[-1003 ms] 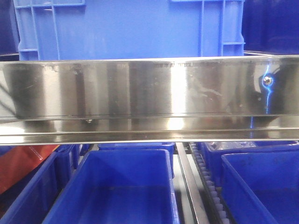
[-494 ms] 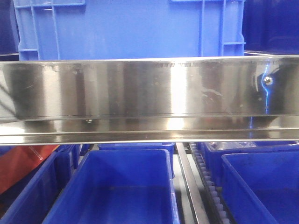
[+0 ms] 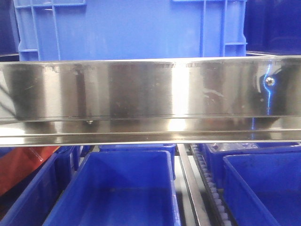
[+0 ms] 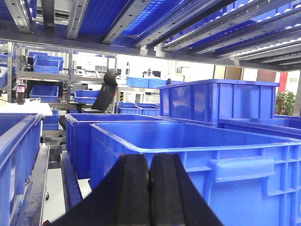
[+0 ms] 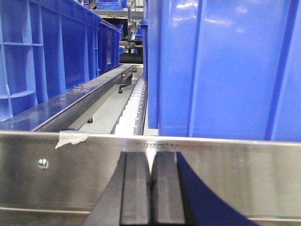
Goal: Place cylindrical capacitor in blue bin on shelf
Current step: 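Withdraw both open grippers back out of the bins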
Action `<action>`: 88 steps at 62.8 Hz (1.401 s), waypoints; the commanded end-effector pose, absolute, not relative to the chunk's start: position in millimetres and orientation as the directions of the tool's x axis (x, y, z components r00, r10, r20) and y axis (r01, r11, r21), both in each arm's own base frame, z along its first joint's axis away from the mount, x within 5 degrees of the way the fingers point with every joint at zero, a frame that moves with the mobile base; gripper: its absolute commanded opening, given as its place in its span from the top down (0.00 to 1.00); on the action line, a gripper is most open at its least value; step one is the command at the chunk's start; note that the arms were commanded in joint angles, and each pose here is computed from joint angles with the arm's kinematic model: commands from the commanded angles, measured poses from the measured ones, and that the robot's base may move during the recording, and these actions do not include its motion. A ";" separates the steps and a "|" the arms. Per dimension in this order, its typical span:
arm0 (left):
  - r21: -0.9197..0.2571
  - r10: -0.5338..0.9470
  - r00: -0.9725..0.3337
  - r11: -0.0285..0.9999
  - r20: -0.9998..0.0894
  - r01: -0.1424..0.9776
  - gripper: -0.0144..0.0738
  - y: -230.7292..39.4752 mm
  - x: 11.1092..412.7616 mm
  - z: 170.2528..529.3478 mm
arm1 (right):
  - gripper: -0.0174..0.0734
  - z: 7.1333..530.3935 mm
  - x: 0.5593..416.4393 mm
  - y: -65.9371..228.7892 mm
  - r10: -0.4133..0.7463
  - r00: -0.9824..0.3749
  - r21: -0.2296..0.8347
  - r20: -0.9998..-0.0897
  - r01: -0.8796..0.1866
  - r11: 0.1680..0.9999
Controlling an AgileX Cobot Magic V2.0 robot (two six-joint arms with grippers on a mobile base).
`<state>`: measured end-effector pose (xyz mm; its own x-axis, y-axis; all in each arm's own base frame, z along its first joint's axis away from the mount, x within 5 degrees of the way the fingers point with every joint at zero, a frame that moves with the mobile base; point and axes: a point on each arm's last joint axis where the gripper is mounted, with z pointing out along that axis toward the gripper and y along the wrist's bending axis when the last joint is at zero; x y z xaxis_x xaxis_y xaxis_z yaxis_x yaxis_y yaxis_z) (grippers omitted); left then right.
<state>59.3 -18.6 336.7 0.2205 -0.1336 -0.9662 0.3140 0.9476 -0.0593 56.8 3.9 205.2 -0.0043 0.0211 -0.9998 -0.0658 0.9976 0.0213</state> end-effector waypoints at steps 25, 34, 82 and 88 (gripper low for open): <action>-0.083 -0.117 0.184 0.979 -0.976 0.184 0.96 -10.8 64.6 301.8 | 0.99 206.7 56.3 3.9 0.016 0.015 0.015 -1.000 -0.066 0.998; -0.036 -0.043 0.131 0.998 -0.990 0.060 0.96 -3.6 65.0 274.9 | 0.99 206.7 56.3 3.9 0.016 0.015 0.015 -1.000 -0.066 0.998; -0.004 0.000 0.081 0.999 -0.997 -0.050 0.96 2.9 56.1 212.6 | 0.99 206.7 56.3 3.9 0.016 0.015 0.015 -1.000 -0.066 0.998; -0.004 0.000 0.081 0.999 -0.997 -0.050 0.96 2.9 56.1 212.6 | 0.99 206.7 56.3 3.9 0.016 0.015 0.015 -1.000 -0.066 0.998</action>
